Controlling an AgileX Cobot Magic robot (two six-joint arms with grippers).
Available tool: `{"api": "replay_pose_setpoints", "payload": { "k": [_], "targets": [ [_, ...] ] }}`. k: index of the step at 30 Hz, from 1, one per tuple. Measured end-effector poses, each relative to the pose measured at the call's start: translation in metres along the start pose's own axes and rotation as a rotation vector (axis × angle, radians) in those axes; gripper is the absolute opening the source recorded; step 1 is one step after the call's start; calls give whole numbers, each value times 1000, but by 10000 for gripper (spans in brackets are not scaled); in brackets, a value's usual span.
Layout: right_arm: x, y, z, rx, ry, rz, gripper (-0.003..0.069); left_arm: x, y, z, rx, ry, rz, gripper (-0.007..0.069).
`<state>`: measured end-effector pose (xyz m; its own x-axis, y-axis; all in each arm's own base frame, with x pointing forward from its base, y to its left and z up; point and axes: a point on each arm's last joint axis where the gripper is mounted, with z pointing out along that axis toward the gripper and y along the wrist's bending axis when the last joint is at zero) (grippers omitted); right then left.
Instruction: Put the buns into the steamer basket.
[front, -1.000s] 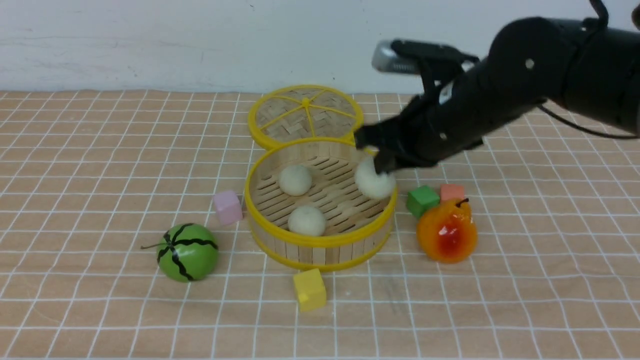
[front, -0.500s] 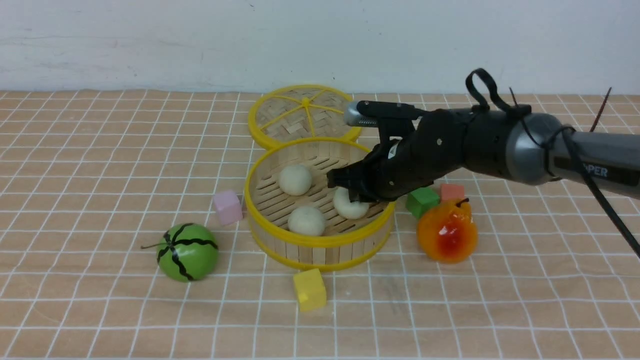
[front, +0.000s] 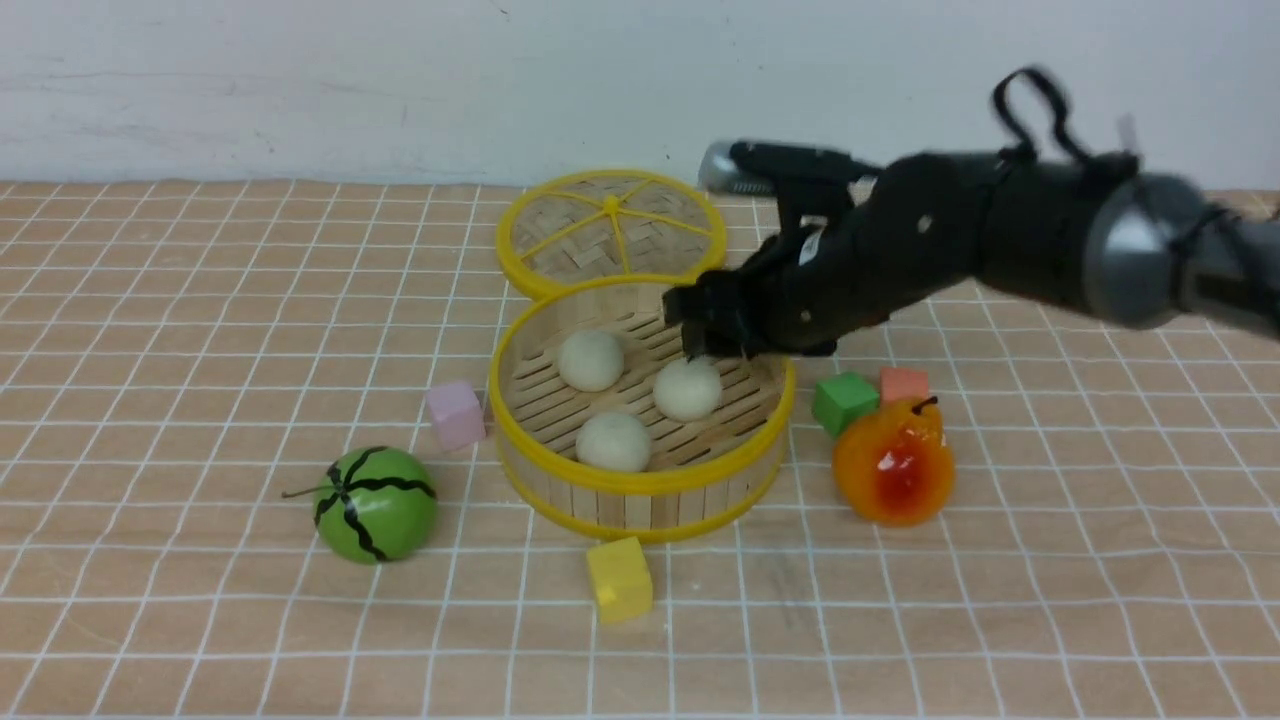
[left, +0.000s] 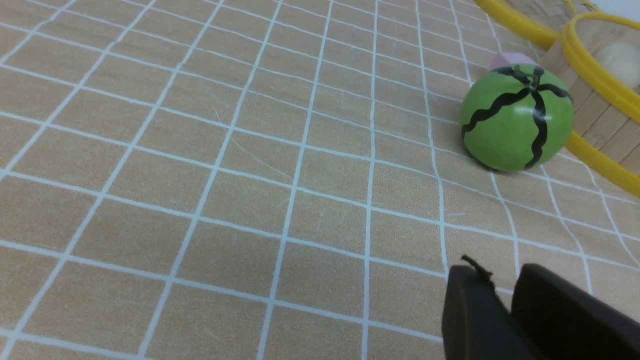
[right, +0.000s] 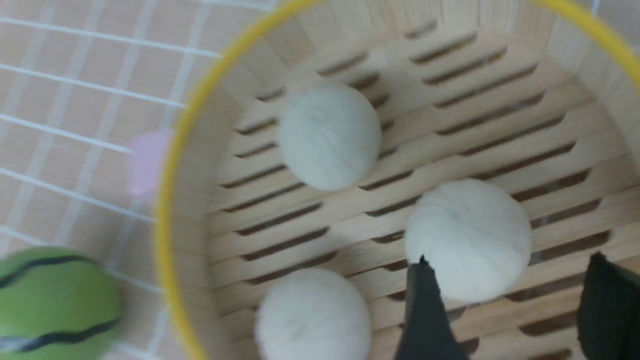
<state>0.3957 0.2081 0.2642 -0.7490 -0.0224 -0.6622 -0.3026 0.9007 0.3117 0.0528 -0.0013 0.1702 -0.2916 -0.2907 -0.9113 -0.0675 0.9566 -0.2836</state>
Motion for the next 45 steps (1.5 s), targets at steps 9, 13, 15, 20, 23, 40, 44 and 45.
{"api": "replay_pose_setpoints", "payload": {
  "k": [9, 13, 15, 20, 23, 40, 44, 45],
  "targets": [
    [-20, 22, -101, -30, -46, -176, 404, 0, 0, 0, 0, 0, 0, 134],
    [-21, 29, -146, -40, -72, -194, 379, 0, 0, 0, 0, 0, 0, 134],
    [-22, 31, -158, -45, -96, -187, 360, 0, 0, 0, 0, 0, 0, 134],
    [-12, 29, -194, -29, -172, -206, 252, 0, 0, 0, 0, 0, 0, 134],
    [1, 26, -224, -14, -271, -208, 157, 0, 0, 0, 0, 0, 0, 134],
    [145, -21, -323, 48, -621, -248, -20, 0, 0, 0, 0, 0, 0, 134],
    [171, -29, -320, 35, -654, -247, -18, 0, 0, 0, 0, 0, 0, 134],
    [175, -31, -318, 34, -653, -247, -18, 0, 0, 0, 0, 0, 0, 134]
  ]
}}
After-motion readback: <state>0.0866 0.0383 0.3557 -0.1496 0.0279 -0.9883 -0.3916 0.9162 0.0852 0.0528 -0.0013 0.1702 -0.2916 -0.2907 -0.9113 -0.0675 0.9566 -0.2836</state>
